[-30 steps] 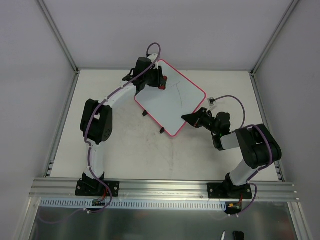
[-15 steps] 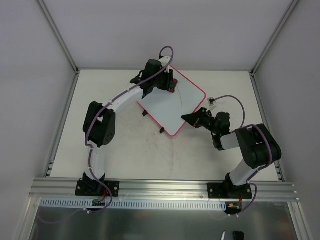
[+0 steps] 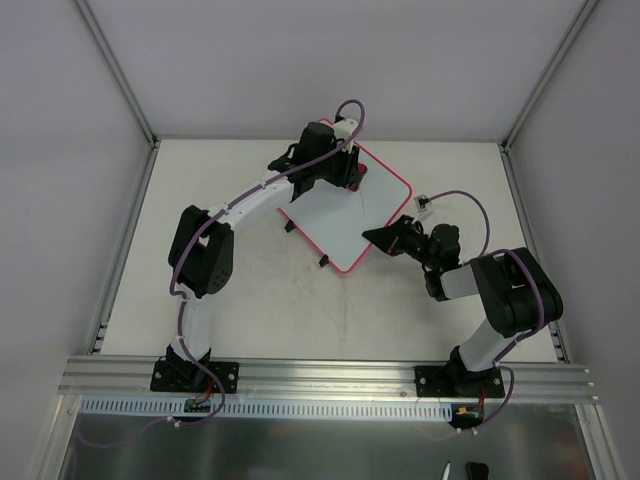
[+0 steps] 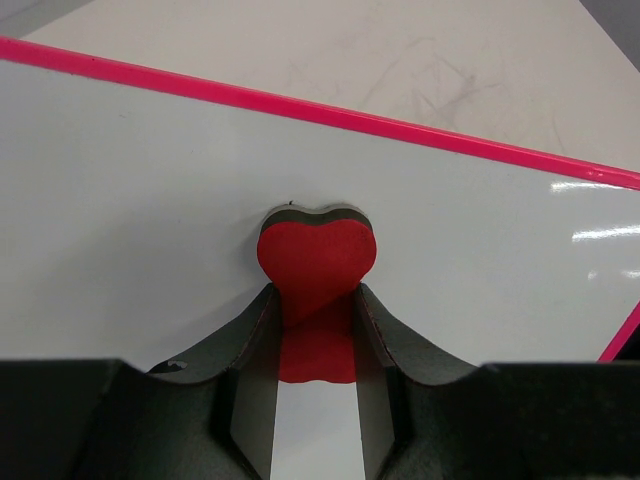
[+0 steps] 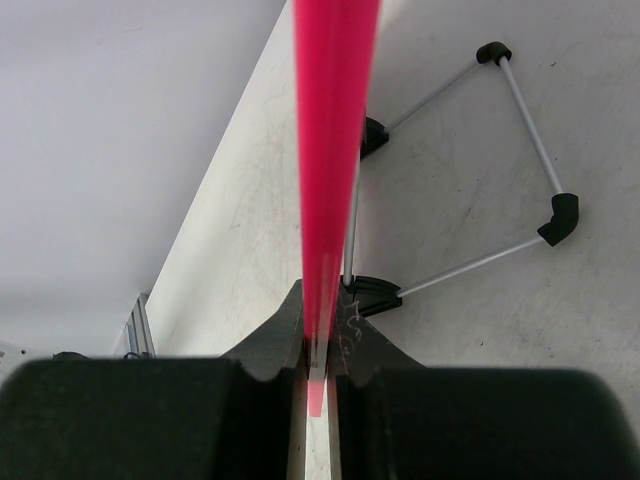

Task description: Erase the whiteboard

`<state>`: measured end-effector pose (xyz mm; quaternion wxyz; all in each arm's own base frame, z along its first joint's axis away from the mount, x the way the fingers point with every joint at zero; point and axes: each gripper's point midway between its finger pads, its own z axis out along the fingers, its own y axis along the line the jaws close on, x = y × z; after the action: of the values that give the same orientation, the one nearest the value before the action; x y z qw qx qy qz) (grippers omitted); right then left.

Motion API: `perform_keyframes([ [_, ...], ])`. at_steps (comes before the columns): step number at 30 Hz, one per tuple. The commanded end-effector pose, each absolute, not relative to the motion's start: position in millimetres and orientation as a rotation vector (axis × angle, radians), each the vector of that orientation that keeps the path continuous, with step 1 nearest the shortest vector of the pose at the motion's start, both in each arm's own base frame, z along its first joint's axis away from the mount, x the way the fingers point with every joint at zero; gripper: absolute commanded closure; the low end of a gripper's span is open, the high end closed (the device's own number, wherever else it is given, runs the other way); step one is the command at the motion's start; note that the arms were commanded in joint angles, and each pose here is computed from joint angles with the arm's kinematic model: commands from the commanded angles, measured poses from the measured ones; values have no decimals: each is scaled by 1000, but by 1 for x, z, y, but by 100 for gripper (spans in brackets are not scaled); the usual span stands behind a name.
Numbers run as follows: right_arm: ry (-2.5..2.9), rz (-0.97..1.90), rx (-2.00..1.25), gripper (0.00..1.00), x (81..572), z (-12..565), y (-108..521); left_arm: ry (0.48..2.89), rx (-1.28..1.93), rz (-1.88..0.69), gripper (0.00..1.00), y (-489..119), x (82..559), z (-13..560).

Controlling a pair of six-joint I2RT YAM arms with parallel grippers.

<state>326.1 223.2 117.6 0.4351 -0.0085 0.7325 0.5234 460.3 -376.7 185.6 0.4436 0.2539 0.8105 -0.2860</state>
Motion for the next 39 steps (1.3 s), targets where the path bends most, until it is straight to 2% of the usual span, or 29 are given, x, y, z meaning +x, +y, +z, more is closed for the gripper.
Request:
perform_keyframes([
  [1, 1506, 1356, -379, 100, 306, 182, 252, 1969, 695, -692, 96, -386, 449, 205],
  [4, 1505, 1359, -382, 100, 305, 182, 252, 1976, 642, -592, 96, -376, 466, 206],
  [9, 1506, 1361, -378, 100, 306, 182, 252, 2001, 515, -567, 96, -346, 501, 212],
  [16, 1500, 1362, -384, 100, 305, 184, 252, 2026, 483, -518, 96, -323, 521, 206],
  [25, 1504, 1362, -376, 100, 306, 184, 252, 2048, 586, -516, 99, -343, 490, 190],
  [29, 1507, 1362, -375, 100, 307, 182, 252, 2039, 651, -538, 100, -367, 462, 189],
  [39, 1506, 1362, -370, 100, 307, 183, 251, 2031, 673, -568, 100, -379, 409, 170],
])
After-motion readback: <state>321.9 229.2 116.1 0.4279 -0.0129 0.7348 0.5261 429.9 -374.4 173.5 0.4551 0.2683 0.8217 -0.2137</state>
